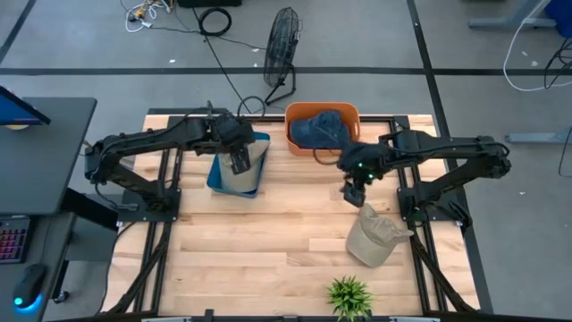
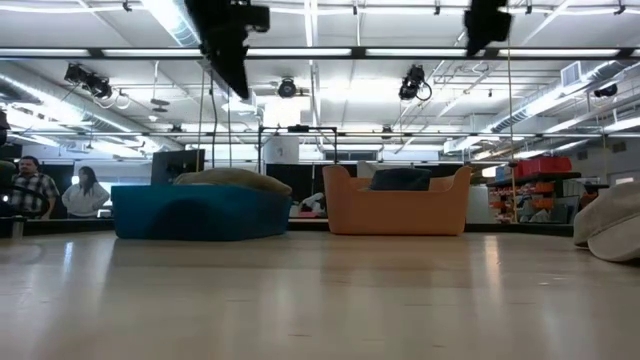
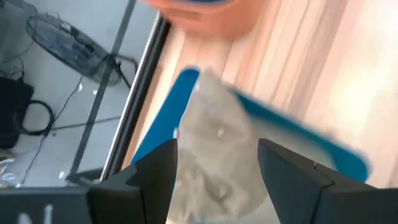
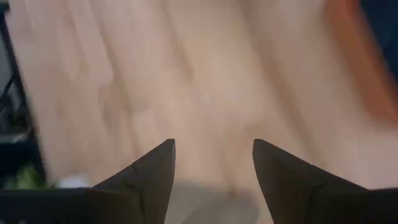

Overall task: Pick & Place hat
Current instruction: Put the brown cap into the blue bin

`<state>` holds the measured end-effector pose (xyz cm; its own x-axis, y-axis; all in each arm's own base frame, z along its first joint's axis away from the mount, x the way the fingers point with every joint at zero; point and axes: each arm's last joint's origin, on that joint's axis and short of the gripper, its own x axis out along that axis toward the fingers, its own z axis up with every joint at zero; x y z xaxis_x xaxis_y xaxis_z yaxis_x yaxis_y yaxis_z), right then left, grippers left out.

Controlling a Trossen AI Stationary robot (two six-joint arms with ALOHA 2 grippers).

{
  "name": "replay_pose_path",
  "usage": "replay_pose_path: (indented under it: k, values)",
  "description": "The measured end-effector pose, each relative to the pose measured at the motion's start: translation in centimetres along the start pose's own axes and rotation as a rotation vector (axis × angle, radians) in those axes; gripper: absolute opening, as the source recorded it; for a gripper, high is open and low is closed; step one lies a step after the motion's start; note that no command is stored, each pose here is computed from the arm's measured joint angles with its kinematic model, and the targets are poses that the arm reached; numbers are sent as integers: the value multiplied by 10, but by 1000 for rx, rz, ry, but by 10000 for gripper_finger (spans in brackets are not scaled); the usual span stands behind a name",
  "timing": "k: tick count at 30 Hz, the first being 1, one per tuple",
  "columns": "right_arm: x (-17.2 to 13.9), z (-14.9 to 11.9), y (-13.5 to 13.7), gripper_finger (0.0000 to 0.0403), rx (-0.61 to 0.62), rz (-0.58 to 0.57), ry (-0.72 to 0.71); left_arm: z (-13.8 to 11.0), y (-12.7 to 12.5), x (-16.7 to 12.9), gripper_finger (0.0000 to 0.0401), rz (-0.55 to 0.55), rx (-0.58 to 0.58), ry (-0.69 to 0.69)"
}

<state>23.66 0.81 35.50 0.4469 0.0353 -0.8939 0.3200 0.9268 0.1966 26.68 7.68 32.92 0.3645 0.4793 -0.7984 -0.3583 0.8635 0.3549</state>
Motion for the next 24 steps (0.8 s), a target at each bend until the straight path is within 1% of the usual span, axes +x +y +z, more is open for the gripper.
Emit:
replay_pose_path:
  k: [3,7,9,13,15,19,23,24]
  values:
    - [6,-14,7,219,46,20,106,9,-3,-10,221,-11,-56,-68]
    - [26,-35,19,219,68,-1,208,18,-10,-17,217,-28,-63,-157]
    - [37,-46,19,219,103,-38,268,20,-12,-18,216,-34,-61,-180]
    - [58,-69,8,219,198,-185,385,21,-15,-19,216,-40,-55,-184]
    - [67,-79,1,219,245,-212,457,21,-15,-19,216,-40,-56,-186]
    - [88,-96,-8,219,292,-180,568,22,-15,-19,216,-40,-57,-189]
    - [115,-109,-12,219,314,-87,563,22,-15,-19,216,-42,-78,-195]
    - [121,-112,-13,219,322,-80,555,22,-15,-19,216,-43,-84,-196]
